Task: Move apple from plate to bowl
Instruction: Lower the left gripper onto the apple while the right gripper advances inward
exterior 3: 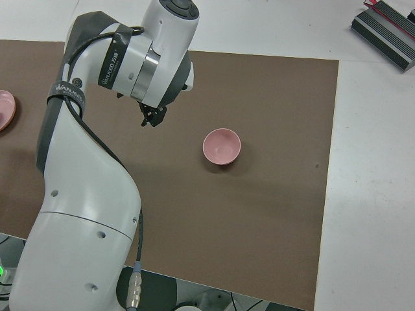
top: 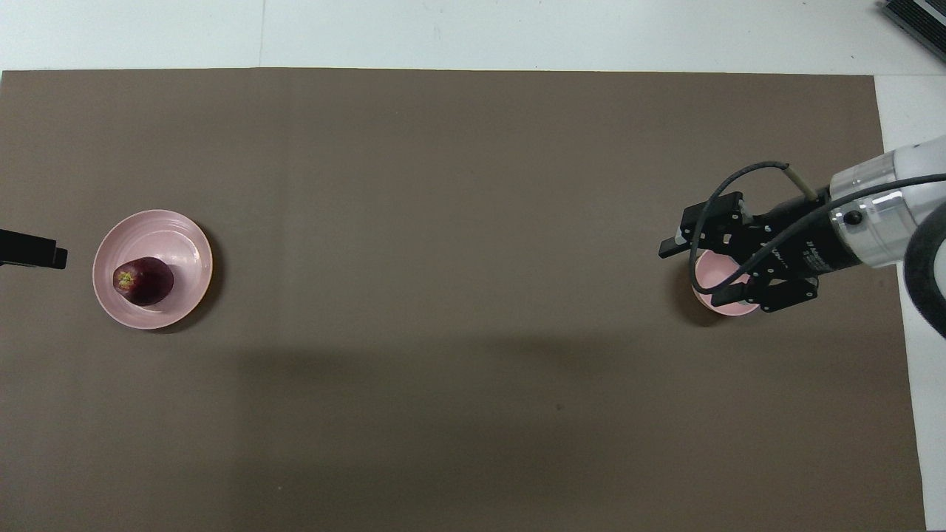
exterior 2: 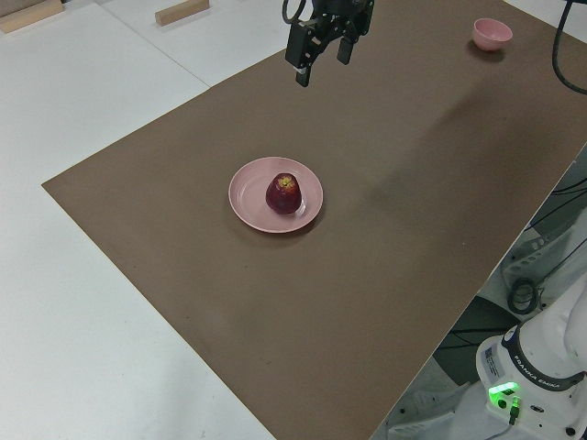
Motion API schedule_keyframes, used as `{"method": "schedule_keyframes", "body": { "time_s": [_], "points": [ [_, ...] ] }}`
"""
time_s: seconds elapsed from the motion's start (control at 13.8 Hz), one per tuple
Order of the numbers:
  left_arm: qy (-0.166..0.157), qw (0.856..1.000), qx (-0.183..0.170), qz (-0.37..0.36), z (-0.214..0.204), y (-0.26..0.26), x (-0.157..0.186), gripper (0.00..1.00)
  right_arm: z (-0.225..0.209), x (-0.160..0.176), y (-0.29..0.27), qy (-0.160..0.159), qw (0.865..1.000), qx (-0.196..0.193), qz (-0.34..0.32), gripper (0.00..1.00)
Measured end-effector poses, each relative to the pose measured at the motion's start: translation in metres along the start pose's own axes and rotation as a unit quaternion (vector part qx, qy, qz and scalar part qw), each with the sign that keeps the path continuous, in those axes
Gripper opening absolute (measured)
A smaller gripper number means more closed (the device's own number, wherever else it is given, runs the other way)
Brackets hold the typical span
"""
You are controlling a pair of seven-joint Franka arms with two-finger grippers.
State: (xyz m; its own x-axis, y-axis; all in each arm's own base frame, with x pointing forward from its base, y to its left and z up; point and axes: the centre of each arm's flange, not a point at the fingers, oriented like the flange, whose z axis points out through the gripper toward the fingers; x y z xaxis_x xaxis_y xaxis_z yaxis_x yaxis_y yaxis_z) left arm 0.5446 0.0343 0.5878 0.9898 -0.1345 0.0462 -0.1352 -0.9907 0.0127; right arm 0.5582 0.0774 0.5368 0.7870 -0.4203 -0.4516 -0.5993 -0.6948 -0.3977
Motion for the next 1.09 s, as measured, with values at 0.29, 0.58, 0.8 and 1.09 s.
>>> {"method": "schedule_keyframes", "body": {
  "time_s": [0.29, 0.58, 0.8, 1.09],
  "points": [
    [0.021, 1.000, 0.000, 0.006, 0.061, -0.012, 0.001, 1.00, 0.051, -0.005, -0.021, -0.015, 0.999, 0.048, 0.010, 1.00],
    [0.048, 0.999, -0.007, -0.005, 0.128, -0.022, 0.009, 1.00, 0.095, -0.019, -0.044, -0.012, 0.995, 0.094, 0.031, 1.00],
    [0.041, 0.999, -0.006, -0.019, 0.181, -0.036, 0.021, 1.00, 0.113, -0.032, -0.062, -0.005, 0.993, 0.108, 0.050, 1.00],
    [0.052, 0.998, 0.002, -0.030, 0.226, -0.048, 0.022, 1.00, 0.128, -0.041, -0.075, 0.004, 0.991, 0.113, 0.076, 1.00]
  ]
}}
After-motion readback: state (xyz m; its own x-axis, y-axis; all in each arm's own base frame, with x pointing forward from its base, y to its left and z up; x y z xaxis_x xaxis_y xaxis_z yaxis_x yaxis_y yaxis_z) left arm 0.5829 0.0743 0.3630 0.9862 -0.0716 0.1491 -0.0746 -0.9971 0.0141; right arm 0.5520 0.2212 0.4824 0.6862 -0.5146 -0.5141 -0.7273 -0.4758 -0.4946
